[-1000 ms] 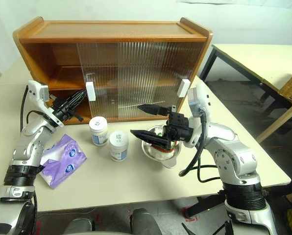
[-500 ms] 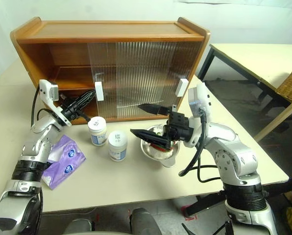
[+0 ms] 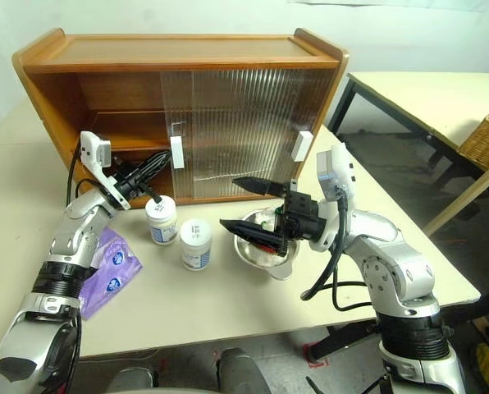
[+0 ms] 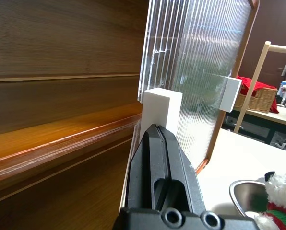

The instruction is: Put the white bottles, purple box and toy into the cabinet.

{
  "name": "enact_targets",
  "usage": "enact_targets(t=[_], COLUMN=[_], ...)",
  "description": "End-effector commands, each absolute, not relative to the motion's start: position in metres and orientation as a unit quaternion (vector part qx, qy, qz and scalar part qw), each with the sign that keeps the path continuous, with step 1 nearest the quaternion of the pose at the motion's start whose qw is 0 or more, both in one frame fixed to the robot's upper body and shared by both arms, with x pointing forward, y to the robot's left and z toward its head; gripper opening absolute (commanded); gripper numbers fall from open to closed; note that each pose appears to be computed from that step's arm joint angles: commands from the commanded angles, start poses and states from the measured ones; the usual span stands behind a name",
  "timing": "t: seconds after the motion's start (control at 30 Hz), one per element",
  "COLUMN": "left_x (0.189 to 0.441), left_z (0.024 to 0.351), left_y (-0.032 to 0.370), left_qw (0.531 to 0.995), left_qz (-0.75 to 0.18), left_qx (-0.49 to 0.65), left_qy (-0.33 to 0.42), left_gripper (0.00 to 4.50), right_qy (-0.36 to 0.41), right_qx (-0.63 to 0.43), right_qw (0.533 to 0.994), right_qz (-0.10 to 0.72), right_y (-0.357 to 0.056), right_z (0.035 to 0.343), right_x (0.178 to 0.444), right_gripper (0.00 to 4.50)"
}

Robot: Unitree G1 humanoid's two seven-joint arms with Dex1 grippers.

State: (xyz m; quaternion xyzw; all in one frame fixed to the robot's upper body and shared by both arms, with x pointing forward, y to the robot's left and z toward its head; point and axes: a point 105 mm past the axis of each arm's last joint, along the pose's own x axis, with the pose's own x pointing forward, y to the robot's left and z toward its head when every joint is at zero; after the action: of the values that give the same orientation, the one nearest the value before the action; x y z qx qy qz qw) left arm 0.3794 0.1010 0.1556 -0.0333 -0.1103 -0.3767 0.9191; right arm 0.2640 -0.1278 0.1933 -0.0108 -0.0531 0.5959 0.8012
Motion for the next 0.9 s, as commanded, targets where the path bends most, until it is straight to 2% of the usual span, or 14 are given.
enact_targets(t=[0.03, 0.5, 0.73, 0.9], left_x=[0.38, 0.365, 0.34, 0.319], left_z=[0.156, 0.169, 0.181, 0.203], left_y=[0.1, 0.117, 0.142, 0.158], left_qw=[0.918, 0.923, 0.921, 0.909], left_qz=[-0.38, -0.363, -0.373, -0.4], left_qx=[-0.025, -0.025, -0.005, 0.022], left_qy=[-0.11, -0.126, -0.114, -0.111], left_gripper=[0.02, 0.02, 0.02, 0.02], right_qy=[-0.064, -0.061, -0.06, -0.058], right_qx=[-0.018, -0.013, -0.012, -0.007], right_qw=[0.801, 0.794, 0.789, 0.783], right_qz=[0.595, 0.605, 0.611, 0.62], right_y=[-0.129, -0.126, -0.124, -0.12], right_z=[0.198, 0.197, 0.197, 0.194], right_x=[0.262, 0.268, 0.271, 0.272], right_gripper=[4.5, 4.5, 4.5, 4.5])
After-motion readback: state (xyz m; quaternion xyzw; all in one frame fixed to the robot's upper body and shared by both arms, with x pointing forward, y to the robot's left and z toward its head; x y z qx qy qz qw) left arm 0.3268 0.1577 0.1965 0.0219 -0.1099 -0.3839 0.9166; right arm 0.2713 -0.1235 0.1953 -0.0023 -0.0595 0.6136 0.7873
